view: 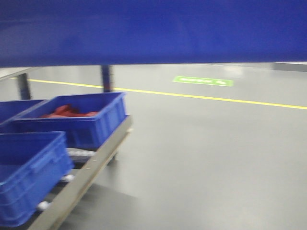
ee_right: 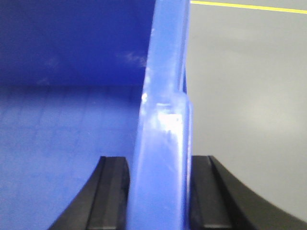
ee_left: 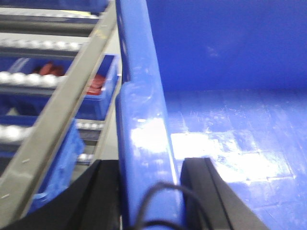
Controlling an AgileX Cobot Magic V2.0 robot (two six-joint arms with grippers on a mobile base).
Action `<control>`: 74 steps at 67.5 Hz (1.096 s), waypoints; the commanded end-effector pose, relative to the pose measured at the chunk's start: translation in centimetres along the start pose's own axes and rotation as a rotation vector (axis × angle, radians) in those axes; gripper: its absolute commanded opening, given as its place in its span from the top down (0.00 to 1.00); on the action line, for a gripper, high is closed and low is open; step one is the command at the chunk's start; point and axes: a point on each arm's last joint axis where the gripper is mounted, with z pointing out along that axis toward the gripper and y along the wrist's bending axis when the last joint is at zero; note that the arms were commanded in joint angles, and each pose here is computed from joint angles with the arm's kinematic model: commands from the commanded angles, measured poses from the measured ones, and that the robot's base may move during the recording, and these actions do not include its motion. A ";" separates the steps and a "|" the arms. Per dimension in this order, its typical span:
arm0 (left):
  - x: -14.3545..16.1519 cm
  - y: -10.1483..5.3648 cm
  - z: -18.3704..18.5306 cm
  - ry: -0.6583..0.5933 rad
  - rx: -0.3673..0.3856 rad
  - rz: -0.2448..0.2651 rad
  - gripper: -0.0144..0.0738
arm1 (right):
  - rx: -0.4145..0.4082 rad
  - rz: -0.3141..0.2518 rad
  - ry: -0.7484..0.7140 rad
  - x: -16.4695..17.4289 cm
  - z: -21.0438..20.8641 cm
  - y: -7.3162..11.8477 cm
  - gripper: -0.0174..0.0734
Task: Move blue bin to conveyor side
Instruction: 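Hold the blue bin with both grippers while the base turns away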
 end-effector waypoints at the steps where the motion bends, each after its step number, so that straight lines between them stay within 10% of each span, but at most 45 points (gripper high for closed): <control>1: -1.4 0.0 -1.1 -0.144 -0.016 0.035 0.85 | 0.027 -0.049 -0.154 -1.3 -1.2 -0.4 0.90; 74: -1.4 0.0 -1.1 -0.144 -0.016 0.035 0.85 | 0.027 -0.049 -0.154 -1.3 -1.2 -0.4 0.90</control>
